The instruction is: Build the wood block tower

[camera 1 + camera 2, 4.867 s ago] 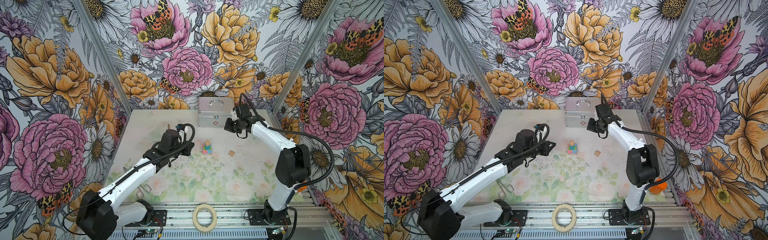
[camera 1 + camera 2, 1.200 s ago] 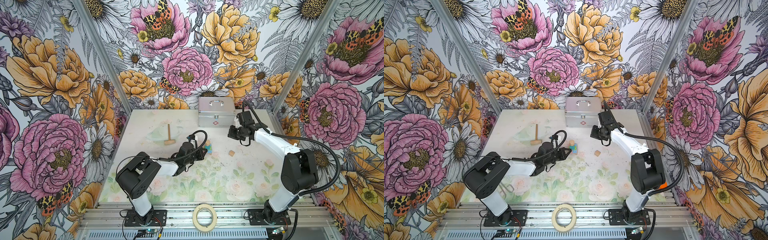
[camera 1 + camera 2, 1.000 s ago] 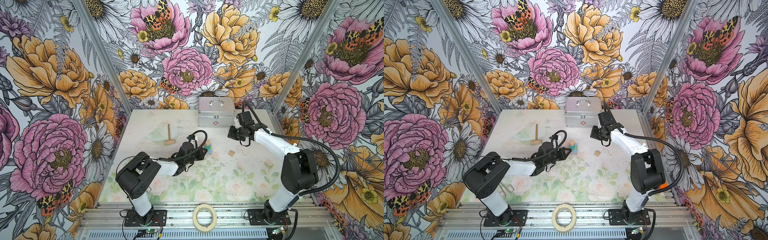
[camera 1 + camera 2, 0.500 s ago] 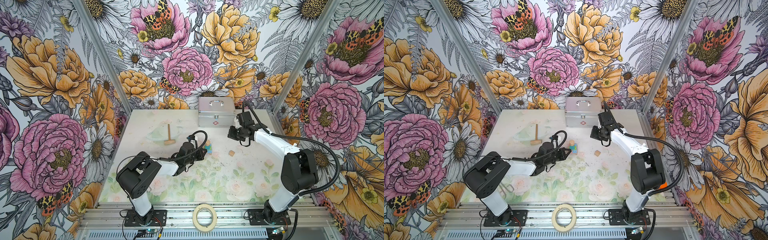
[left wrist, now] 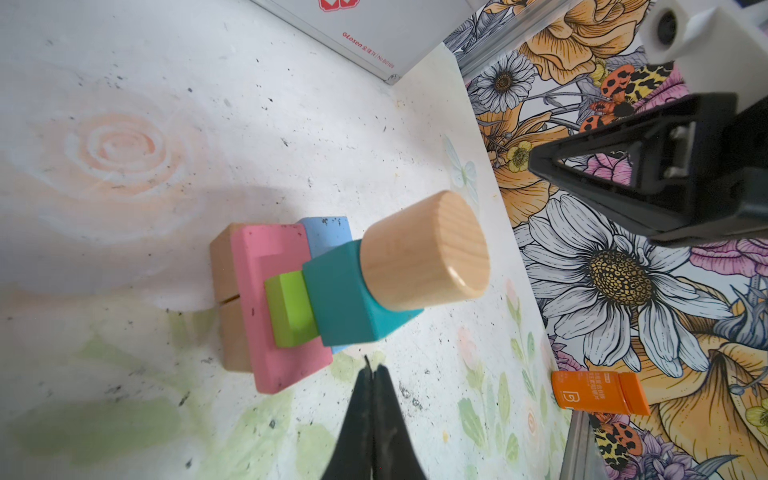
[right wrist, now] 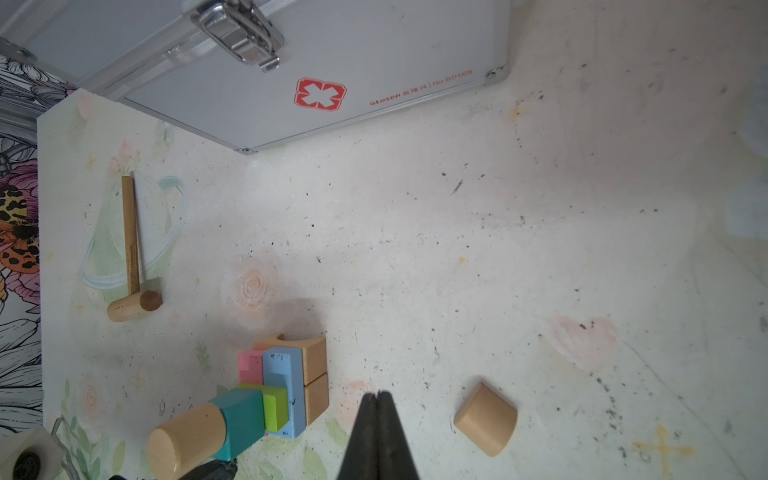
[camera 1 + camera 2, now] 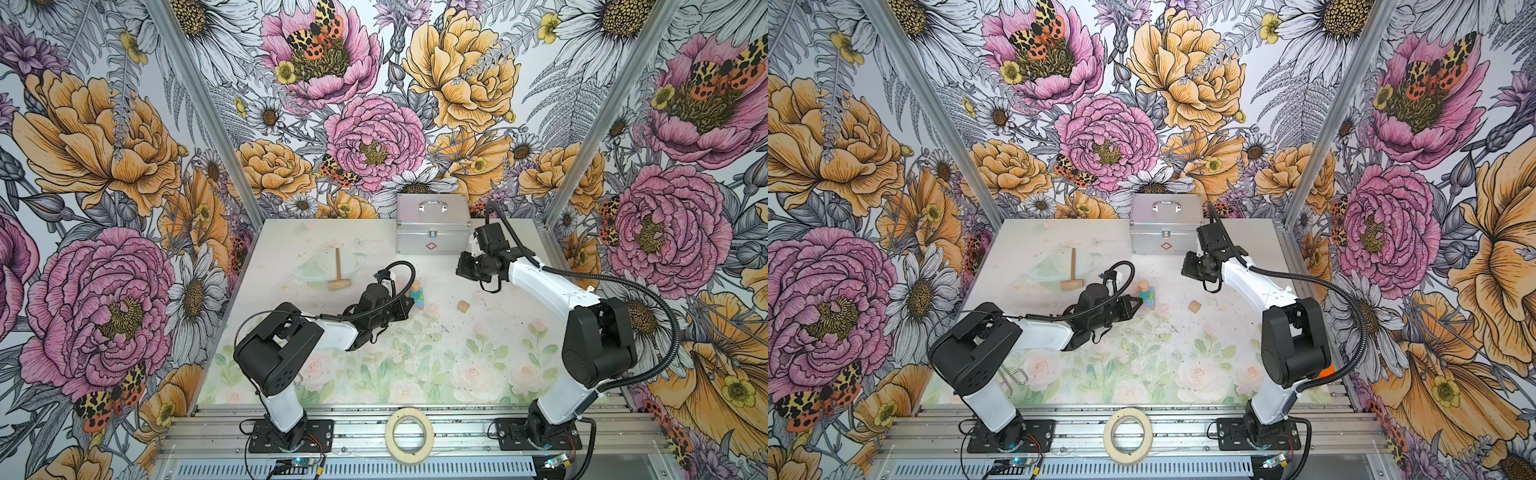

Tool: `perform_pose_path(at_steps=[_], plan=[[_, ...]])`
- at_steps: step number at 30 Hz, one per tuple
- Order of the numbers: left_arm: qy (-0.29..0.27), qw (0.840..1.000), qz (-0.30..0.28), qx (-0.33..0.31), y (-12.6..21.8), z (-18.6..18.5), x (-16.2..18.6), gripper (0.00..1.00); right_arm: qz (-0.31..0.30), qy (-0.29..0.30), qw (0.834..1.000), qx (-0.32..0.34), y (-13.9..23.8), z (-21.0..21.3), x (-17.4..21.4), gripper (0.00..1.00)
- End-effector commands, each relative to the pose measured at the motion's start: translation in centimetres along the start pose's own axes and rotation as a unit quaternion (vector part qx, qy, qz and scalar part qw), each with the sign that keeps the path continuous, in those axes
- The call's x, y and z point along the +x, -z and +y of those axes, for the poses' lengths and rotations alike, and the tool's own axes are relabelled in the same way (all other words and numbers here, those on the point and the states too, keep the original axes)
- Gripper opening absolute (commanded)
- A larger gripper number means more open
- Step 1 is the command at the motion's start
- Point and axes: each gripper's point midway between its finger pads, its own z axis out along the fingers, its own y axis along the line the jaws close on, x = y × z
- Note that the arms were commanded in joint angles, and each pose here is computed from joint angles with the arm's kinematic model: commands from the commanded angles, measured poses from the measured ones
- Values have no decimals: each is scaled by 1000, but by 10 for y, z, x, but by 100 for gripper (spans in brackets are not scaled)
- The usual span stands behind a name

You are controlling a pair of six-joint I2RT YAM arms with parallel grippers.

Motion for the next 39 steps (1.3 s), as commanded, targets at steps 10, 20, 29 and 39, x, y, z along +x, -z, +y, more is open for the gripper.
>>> perform_pose_path(at_steps=[10,20,29,39], plan=[[-16,1000,-9,-8,-5,-1,-6,0,-24,-2,1000,-10,13,4,-9,0],[-18,1000,-10,-11,-5,0,-7,0,-24,-3,1000,-10,13,3,-8,0],[-19,1000,-9,-14,-6,1,-7,0,-24,-4,1000,-10,14,3,-8,0],[-21,1000,-10,-15,-7,0,-8,0,-25,-4,1000,-10,14,3,-9,0]])
